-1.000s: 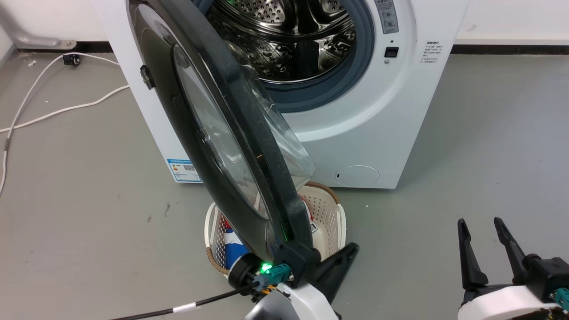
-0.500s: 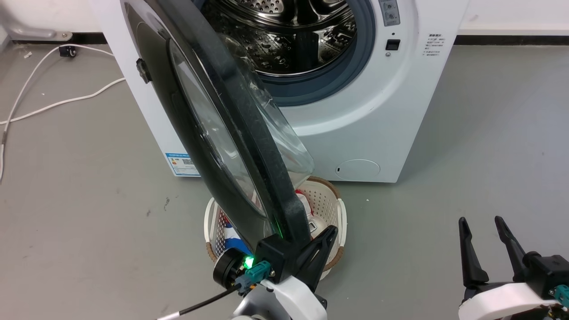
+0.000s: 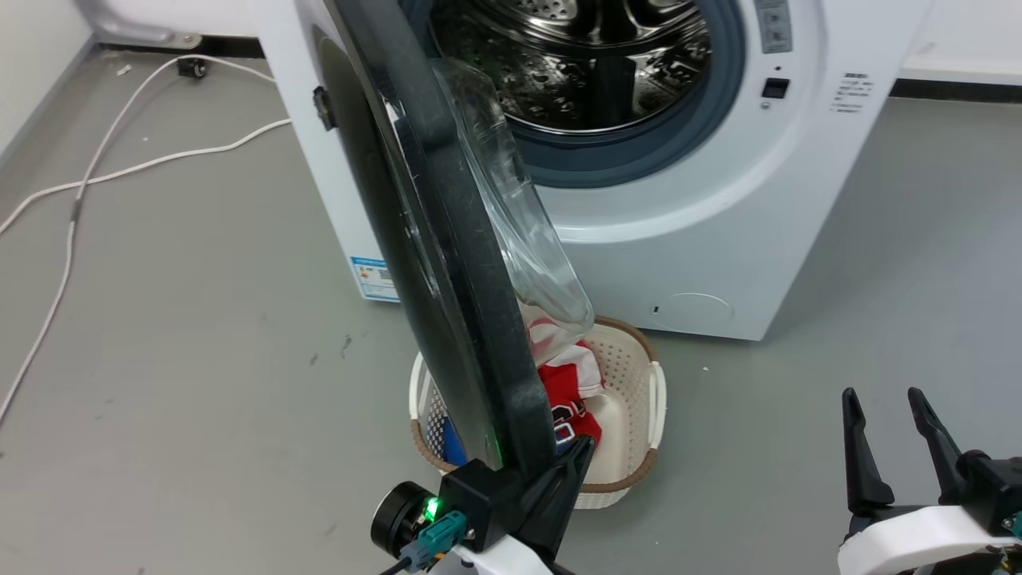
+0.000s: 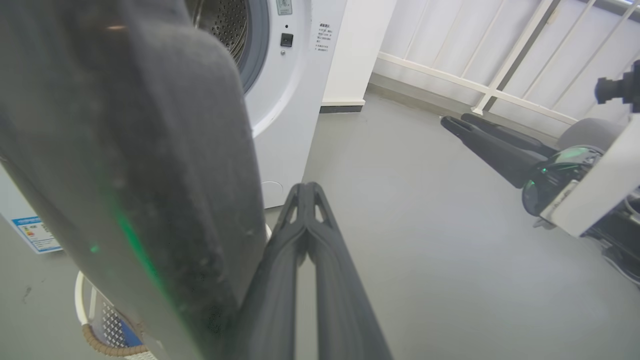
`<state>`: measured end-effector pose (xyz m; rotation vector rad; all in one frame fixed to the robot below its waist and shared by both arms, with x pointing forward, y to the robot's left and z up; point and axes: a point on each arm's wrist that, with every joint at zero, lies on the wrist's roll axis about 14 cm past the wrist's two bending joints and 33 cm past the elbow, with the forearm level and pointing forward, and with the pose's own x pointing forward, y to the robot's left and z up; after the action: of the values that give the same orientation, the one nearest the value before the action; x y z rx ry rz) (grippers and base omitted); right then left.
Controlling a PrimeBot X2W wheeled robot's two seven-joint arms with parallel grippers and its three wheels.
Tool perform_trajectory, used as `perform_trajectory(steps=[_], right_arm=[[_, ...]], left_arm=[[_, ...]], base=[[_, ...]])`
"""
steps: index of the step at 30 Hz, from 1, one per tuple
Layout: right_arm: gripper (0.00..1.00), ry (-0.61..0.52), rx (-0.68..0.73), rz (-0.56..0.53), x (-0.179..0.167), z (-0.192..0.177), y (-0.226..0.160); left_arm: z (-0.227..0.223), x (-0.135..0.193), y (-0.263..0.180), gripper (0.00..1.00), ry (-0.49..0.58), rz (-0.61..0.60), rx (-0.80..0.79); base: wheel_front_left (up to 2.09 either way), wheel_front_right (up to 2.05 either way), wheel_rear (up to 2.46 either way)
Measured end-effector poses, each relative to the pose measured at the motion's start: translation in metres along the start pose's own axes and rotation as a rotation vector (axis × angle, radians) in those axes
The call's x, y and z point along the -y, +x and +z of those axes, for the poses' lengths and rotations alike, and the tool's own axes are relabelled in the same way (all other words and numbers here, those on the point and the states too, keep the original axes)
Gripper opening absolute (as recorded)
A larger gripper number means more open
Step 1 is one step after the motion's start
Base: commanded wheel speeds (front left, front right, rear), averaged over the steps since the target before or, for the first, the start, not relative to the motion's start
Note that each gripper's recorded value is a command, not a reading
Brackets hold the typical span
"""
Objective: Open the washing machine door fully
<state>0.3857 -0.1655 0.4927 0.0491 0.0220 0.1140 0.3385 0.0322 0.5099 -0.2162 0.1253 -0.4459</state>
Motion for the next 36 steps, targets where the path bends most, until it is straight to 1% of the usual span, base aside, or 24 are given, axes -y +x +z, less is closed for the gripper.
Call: perform_trajectory(steps=[4, 7, 10, 15, 27, 30, 31, 36], right_arm=[[1.00, -0.002, -0.008, 0.033, -0.010, -0.002, 0.008], [1.00, -0.005, -0.012, 0.059, -0.019, -0.003, 0.015], [1.00, -0.005, -0.018, 0.090, -0.029, -0.004, 0.023], [1.00, -0.006, -0.025, 0.149, -0.049, -0.006, 0.034], [1.00, -0.008, -0.034, 0.270, -0.093, -0.005, 0.053], [1.00, -0.008, -0.035, 0.283, -0.098, -0.005, 0.055], [1.00, -0.008, -0.038, 0.288, -0.100, -0.005, 0.057], [1.00, -0.006, -0.035, 0.287, -0.099, -0.004, 0.061]], left_arm=[[0.003, -0.013, -0.010, 0.00, -0.008, 0.058, 0.026], [0.009, -0.026, -0.018, 0.00, 0.010, 0.111, 0.059], [0.013, -0.042, -0.029, 0.00, 0.039, 0.180, 0.084], [0.019, -0.065, -0.048, 0.00, 0.036, 0.296, 0.127], [0.051, -0.150, -0.116, 0.00, 0.048, 0.661, 0.251], [0.055, -0.170, -0.132, 0.00, 0.043, 0.733, 0.261], [0.057, -0.185, -0.141, 0.00, 0.047, 0.773, 0.266], [0.064, -0.224, -0.158, 0.00, 0.057, 0.860, 0.269]], base=[[0.00, 0.00, 0.00], [0.00, 0.00, 0.00], [0.00, 0.00, 0.00], [0.00, 0.00, 0.00], [0.00, 0.00, 0.00], [0.00, 0.00, 0.00], [0.00, 0.00, 0.00], [0.00, 0.00, 0.00]])
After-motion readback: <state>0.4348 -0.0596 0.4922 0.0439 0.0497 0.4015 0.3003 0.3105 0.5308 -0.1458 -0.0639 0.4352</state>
